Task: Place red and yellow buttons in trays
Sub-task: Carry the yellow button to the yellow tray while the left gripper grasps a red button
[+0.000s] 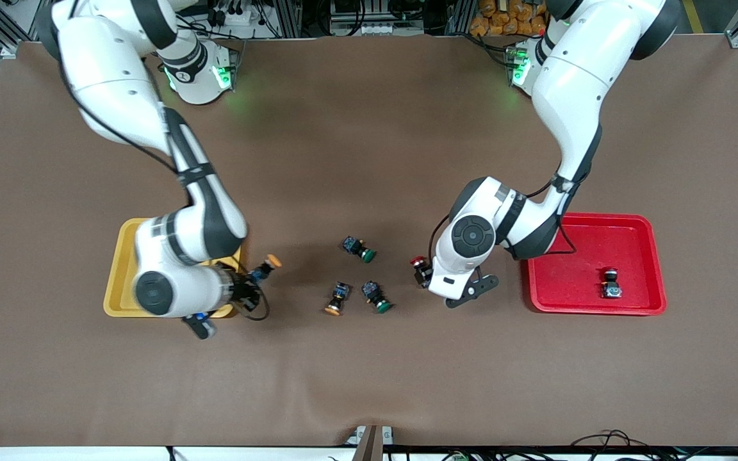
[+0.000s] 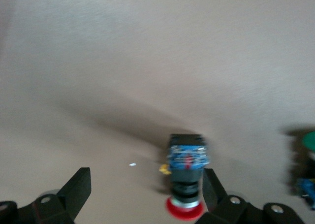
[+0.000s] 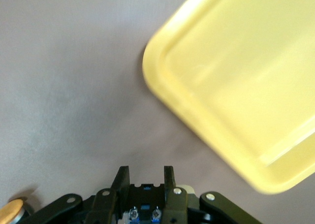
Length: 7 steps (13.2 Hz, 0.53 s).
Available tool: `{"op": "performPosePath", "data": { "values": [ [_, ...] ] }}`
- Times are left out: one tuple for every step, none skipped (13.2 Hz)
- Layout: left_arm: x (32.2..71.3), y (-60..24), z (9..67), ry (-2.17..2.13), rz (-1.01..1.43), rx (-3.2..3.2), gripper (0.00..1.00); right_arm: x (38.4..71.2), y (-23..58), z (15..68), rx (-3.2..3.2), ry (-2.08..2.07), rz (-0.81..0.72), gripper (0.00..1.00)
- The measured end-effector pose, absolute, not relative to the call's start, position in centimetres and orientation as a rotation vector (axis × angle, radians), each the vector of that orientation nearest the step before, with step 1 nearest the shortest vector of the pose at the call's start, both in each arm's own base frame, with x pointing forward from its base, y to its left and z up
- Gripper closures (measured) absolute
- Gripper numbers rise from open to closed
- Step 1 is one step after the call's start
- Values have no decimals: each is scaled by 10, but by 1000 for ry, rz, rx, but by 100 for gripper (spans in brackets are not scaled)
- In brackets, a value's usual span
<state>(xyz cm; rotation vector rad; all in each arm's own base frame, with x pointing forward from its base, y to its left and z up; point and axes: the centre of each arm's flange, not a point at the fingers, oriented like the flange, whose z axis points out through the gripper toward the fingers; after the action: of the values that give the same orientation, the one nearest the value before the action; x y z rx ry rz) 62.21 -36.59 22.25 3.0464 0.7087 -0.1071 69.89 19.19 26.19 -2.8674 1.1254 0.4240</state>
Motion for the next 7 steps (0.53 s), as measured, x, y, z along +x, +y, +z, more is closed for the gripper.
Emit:
{"op": "performPosePath", "data": {
  "values": [
    [624,-370,219,703,-86,3030,0,703,173,269,-2881,1056,423,67],
    [624,-374,213,696,-75,3022,0,705,153,274,-2897,977,432,67],
    [622,-379,206,687,-69,3017,0,708,131,277,-2915,876,440,67],
    [620,-382,197,679,-69,3021,0,710,105,279,-2931,762,445,67],
    [617,-385,190,673,-71,3025,0,711,78,277,-2943,629,453,67],
    [615,-388,184,666,-72,3028,0,711,49,272,-2949,483,457,67],
    [614,-390,181,663,-69,3028,0,709,20,265,-2952,358,459,67]
  ]
}}
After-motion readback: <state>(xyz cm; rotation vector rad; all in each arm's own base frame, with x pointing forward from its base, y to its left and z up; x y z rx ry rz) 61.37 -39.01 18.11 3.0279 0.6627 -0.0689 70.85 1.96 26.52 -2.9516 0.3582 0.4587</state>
